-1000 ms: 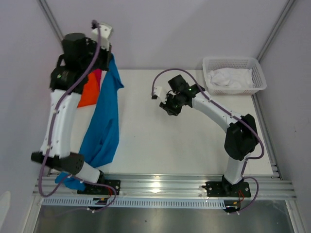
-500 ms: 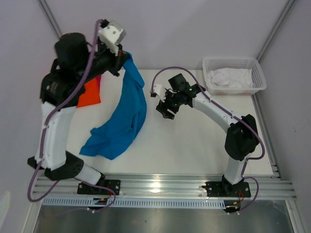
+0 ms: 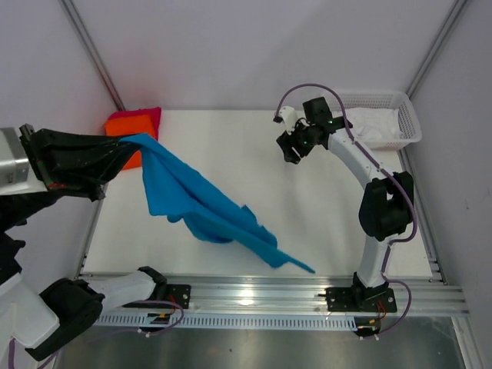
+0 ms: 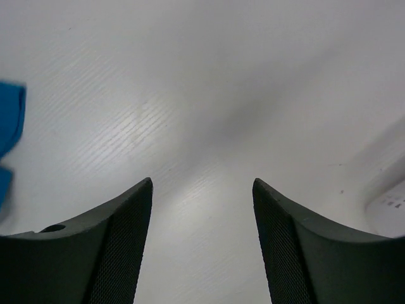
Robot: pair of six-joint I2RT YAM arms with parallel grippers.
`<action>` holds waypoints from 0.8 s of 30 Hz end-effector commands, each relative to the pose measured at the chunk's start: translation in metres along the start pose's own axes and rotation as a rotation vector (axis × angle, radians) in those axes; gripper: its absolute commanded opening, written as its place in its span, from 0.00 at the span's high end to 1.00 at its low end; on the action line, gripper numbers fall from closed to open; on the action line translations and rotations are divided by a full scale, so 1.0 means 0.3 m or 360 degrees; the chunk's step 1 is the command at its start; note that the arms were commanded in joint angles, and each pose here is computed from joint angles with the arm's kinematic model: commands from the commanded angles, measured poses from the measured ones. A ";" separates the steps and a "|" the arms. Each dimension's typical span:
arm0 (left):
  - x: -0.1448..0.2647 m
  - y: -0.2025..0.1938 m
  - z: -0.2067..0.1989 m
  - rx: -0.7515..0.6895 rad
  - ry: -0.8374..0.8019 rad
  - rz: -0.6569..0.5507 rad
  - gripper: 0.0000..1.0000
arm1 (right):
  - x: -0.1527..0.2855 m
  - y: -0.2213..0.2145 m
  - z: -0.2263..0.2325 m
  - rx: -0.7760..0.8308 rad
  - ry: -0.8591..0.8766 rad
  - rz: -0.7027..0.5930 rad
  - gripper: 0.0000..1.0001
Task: Fold and stack the t-shirts
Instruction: Flatten the tshirt out
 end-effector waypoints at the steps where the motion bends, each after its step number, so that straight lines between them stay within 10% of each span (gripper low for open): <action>1: -0.052 -0.112 0.113 -0.0035 0.0201 0.0154 1.00 | -0.001 0.051 0.076 0.0071 0.0100 -0.0037 0.34; 10: -0.057 -0.690 0.411 -0.0200 0.0793 0.0857 1.00 | 0.044 0.025 0.287 0.0245 0.0419 0.0013 0.37; 24: 0.017 -0.998 0.777 -0.0263 0.1375 0.1177 1.00 | 0.126 0.000 0.543 0.0385 0.0651 0.0035 0.39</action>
Point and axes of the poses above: each gripper's point midway between its finger pads, its own x axis back along the fingers, its own z axis along the line the jaws close on, y = z × x, the point moved 3 cm from there along x, back along the fingers, and after that the axes turned 7 degrees about x, right-handed, at the moved point
